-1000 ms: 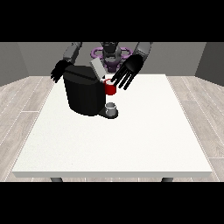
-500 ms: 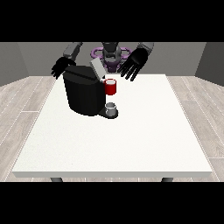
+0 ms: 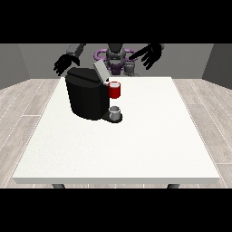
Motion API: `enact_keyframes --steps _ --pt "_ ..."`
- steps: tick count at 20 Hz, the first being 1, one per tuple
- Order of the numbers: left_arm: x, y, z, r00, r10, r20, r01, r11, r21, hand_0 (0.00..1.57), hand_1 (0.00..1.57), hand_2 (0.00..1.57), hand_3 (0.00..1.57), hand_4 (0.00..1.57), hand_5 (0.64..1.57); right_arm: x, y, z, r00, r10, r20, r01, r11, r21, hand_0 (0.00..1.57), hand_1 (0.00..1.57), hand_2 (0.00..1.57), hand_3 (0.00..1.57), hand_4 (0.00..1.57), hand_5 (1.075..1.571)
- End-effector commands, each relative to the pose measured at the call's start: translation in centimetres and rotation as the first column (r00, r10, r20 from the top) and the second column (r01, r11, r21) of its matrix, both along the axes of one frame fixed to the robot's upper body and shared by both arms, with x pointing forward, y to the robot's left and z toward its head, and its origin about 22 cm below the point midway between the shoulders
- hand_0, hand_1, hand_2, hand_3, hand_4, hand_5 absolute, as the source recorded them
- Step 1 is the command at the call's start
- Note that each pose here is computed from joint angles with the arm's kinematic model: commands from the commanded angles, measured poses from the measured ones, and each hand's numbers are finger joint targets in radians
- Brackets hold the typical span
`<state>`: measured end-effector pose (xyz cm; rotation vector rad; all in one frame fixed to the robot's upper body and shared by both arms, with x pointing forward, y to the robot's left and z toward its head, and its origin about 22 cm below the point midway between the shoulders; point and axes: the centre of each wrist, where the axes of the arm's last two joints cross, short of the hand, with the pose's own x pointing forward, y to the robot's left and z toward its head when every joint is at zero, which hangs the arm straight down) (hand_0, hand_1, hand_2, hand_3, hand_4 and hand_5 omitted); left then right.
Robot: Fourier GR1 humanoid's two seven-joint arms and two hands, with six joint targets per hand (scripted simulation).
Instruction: Insert the coffee pod into the coffee machine and close the lid
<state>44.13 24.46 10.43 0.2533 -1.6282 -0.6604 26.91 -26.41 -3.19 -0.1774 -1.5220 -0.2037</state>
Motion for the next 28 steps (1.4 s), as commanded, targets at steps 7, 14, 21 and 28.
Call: enact_keyframes --steps 7,14,21,28 --pt "-5.3 0.5 -11.0 0.974 0.038 -0.222 -0.115 0.932 -0.344 0.00 0.00 0.00 0.00 0.14 1.571 -0.9 -1.5 1.6 0.996 0.076 -0.036 -0.078 0.995 -0.058 0.00 0.00 0.00 0.00 0.35 1.571" --pt "-6.7 2.6 -11.9 0.973 0.044 -0.228 -0.138 0.899 -0.416 0.00 0.00 0.00 0.00 0.00 1.571 1.3 -1.3 6.5 0.970 0.224 0.090 -0.213 0.969 -0.121 0.00 0.00 0.00 0.00 0.04 1.571" --pt "-9.1 0.1 -13.9 0.971 -0.027 -0.237 -0.100 0.855 -0.509 0.00 0.00 0.00 0.00 0.03 1.571 2.7 0.4 7.6 0.963 0.264 0.057 -0.253 0.956 -0.146 0.00 0.00 0.00 0.00 0.00 1.571" --pt "-10.0 1.2 -11.6 0.974 -0.031 -0.223 -0.089 0.857 -0.508 0.00 0.00 0.00 0.00 0.11 1.571 3.5 1.0 7.9 0.947 0.316 0.064 -0.301 0.937 -0.176 0.00 0.00 0.00 0.00 0.00 1.571"
